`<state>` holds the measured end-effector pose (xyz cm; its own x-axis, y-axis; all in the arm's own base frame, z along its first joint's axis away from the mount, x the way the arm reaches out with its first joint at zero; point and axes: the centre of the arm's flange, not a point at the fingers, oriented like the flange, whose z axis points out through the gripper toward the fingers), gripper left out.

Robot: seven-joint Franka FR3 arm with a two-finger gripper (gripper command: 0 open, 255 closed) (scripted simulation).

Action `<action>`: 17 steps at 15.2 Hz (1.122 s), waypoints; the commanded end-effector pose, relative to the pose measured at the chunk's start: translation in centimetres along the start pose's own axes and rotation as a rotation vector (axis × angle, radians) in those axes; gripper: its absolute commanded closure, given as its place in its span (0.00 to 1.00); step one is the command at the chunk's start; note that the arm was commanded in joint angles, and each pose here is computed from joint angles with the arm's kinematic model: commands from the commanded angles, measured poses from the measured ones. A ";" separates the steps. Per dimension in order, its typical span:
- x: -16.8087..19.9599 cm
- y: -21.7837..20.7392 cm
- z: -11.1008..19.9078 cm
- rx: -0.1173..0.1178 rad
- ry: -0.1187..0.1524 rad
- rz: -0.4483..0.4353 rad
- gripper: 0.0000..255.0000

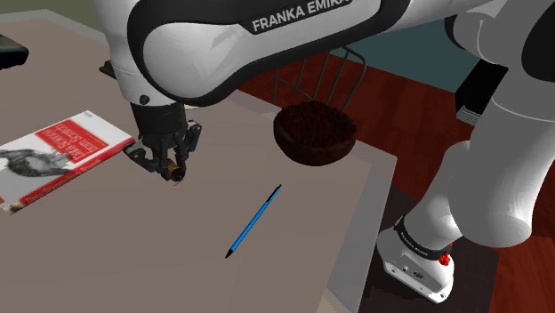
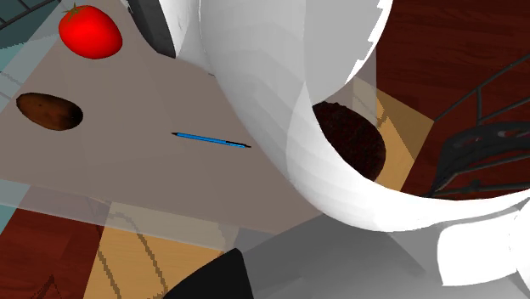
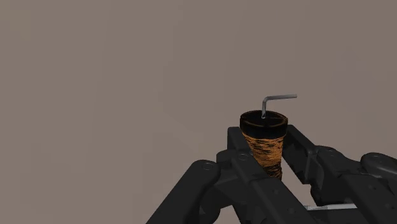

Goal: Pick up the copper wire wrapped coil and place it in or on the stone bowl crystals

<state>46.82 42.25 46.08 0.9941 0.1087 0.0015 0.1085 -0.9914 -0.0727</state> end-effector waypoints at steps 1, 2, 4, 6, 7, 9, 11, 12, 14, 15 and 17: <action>0.0 0.0 -1.1 0.000 0.000 0.000 1.00; 0.0 -0.1 -1.7 0.000 0.000 0.000 1.00; 0.0 -0.2 -2.7 0.000 0.000 0.000 1.00; 0.0 -0.2 -3.8 0.000 0.000 0.000 1.00; 0.0 -0.3 -4.3 0.000 0.000 0.000 1.00; 0.0 -0.3 -5.3 0.000 0.000 0.000 1.00; 0.0 -0.4 -6.4 0.000 0.000 0.000 1.00; 0.0 -0.5 -6.9 0.000 0.000 0.000 1.00; 0.0 -0.5 -8.0 0.000 0.000 0.000 1.00; 0.0 -0.6 -8.5 0.000 0.000 0.000 1.00; 0.0 -0.7 -9.6 0.000 0.000 0.000 1.00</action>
<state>46.80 42.19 55.18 0.9941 0.1089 0.0018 0.1087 -0.9914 -0.0727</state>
